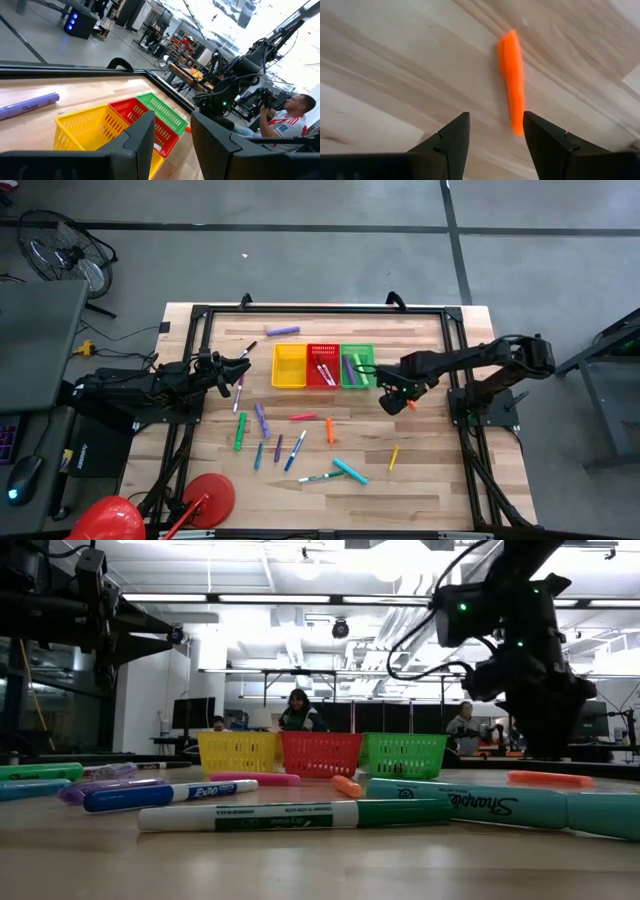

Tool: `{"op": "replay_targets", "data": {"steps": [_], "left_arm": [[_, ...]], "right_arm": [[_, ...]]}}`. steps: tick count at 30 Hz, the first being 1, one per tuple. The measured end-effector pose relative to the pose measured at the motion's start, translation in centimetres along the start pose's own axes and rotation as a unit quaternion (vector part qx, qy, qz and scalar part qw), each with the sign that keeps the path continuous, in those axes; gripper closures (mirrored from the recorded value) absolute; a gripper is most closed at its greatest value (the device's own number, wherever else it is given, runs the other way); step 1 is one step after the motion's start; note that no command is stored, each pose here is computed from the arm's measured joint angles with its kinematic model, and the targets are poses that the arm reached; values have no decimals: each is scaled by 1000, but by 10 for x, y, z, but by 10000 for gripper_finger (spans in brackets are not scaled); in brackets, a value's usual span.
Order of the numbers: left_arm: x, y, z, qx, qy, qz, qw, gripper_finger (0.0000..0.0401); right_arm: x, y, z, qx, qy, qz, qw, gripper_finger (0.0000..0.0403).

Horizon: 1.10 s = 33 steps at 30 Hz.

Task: Pick & Place Markers
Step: Put the top orange pen into the yellow bin

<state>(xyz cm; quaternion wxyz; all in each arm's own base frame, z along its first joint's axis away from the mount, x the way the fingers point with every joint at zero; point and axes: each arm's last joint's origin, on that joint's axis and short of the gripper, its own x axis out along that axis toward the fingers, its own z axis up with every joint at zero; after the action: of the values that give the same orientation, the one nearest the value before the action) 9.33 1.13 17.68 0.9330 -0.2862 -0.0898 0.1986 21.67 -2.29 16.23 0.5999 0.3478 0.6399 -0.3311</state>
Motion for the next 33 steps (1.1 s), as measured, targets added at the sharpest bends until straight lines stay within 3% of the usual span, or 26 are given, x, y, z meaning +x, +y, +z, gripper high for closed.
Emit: {"op": "replay_targets", "data": {"steps": [15, 28, 33], "left_arm": [[0, 0, 0, 0, 0, 0, 1000, 274], [0, 0, 0, 0, 0, 0, 1000, 274], [0, 0, 0, 0, 0, 0, 1000, 274]], "right_arm": [[19, -12, 5, 6, -4, -11, 1000, 230], [38, -7, 13, -19, 45, -6, 999, 232], [38, -7, 13, -20, 48, -4, 999, 253]]}}
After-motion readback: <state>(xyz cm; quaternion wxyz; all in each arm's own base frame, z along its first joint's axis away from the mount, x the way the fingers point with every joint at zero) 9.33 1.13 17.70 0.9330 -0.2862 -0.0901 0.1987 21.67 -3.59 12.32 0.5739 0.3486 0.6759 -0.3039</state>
